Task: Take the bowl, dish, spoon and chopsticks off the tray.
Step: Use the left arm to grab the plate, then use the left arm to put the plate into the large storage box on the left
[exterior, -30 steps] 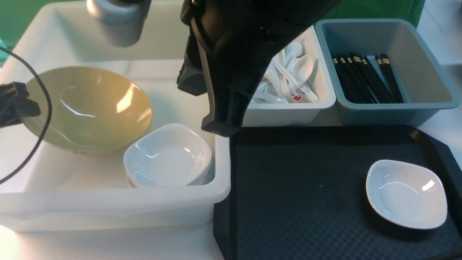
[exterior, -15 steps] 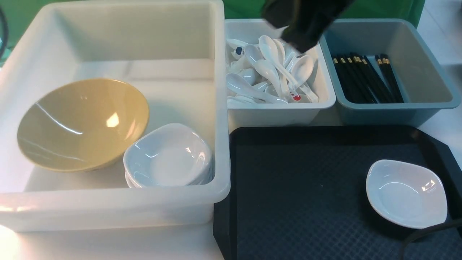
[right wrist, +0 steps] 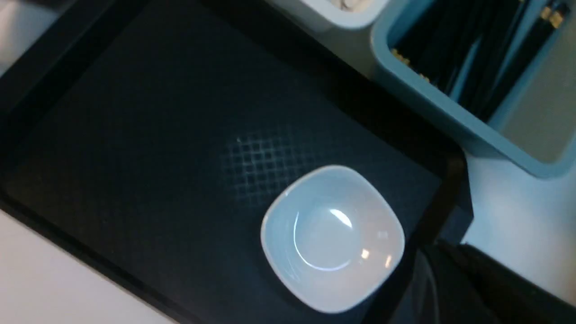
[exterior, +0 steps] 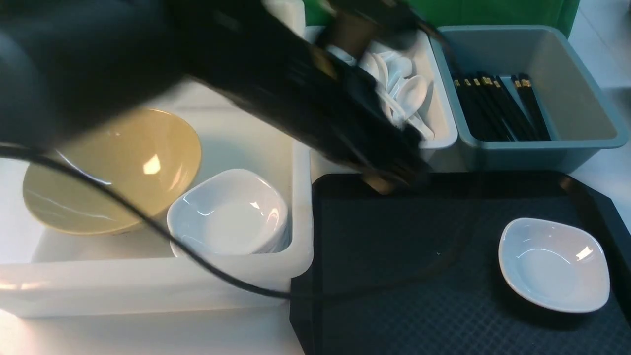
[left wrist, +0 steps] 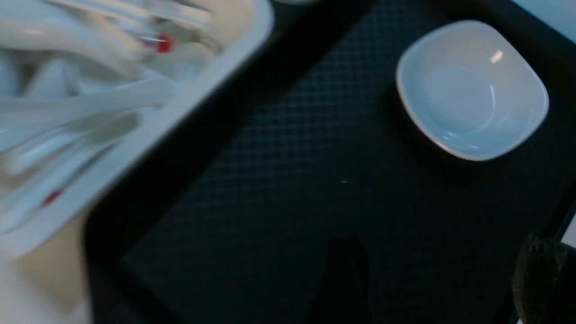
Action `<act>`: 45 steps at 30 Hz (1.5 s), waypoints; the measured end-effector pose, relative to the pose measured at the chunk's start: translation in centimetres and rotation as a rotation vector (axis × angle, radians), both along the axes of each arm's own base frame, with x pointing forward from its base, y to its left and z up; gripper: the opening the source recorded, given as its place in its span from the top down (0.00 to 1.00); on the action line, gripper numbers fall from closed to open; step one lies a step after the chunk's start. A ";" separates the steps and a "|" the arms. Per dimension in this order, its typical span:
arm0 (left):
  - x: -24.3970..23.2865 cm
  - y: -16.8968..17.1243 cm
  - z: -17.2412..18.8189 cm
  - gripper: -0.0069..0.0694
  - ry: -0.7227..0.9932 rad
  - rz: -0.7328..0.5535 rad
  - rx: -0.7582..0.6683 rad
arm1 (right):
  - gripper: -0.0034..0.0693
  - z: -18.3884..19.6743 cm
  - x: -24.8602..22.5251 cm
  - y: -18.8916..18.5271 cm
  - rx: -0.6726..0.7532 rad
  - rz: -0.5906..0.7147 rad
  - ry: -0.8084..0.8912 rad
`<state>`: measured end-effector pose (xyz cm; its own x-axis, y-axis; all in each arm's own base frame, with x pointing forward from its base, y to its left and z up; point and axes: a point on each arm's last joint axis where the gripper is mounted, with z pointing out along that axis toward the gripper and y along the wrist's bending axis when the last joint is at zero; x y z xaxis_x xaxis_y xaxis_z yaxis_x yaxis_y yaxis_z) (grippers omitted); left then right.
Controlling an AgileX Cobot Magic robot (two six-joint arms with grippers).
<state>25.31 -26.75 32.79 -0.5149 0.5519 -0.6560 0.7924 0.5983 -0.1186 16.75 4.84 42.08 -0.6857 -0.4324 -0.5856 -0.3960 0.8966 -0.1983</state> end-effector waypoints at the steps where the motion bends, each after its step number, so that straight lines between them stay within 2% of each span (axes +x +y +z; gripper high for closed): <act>1: 0.1 -2.6 -1.9 0.35 0.032 -0.041 0.016 | 0.89 -0.1 -1.6 -1.1 0.005 -0.051 -0.028; 5: 0.0 -8.4 -6.1 0.35 0.106 -0.117 0.035 | 0.89 -1.0 -4.6 -2.8 0.016 -0.136 -0.066; 10: 0.9 -12.6 -10.9 0.35 0.137 -0.139 0.056 | 0.89 -2.4 -6.1 -3.3 0.028 -0.162 -0.052; 20: 3.9 -16.1 -16.5 0.36 0.146 -0.007 -0.024 | 0.89 -3.6 -6.1 -3.3 -0.023 -0.113 -0.025; 23: 4.3 -16.6 -17.0 0.47 0.144 0.002 -0.037 | 0.89 -3.6 -6.1 -3.3 -0.031 -0.102 -0.026; 26: 4.5 -16.8 -17.1 0.72 0.144 -0.009 -0.032 | 0.89 -3.6 -6.1 -3.3 -0.033 -0.100 -0.026; 27: 4.6 -16.9 -16.9 0.78 0.145 -0.005 -0.045 | 0.89 -3.6 -6.1 -3.3 -0.033 -0.100 -0.026; 30: 4.8 -17.1 -15.3 0.88 0.134 -0.031 -0.058 | 0.89 -3.6 -6.1 -3.3 -0.035 -0.097 -0.026; 34: 6.2 -15.0 -12.1 0.91 0.137 -0.064 -0.020 | 0.89 -3.6 -6.1 -3.3 -0.043 -0.087 -0.027; 38: 8.1 -10.0 -5.3 0.91 0.061 -0.060 -0.014 | 0.89 -3.4 -6.1 -2.8 -0.023 -0.030 -0.018; 39: 8.2 -6.2 0.2 0.91 -0.014 -0.040 -0.048 | 0.89 -2.6 -5.7 -1.8 0.031 0.043 -0.017; 41: 8.0 -2.3 4.1 0.91 -0.064 0.005 -0.077 | 0.89 -2.0 -5.0 -0.7 0.084 0.121 -0.013; 42: 7.6 -1.6 5.1 0.91 -0.079 0.009 -0.088 | 0.89 -1.7 -4.9 -0.6 0.092 0.131 -0.020; 45: 5.4 6.5 9.5 0.91 -0.128 0.142 -0.121 | 0.89 0.2 -2.4 2.5 0.200 0.314 -0.034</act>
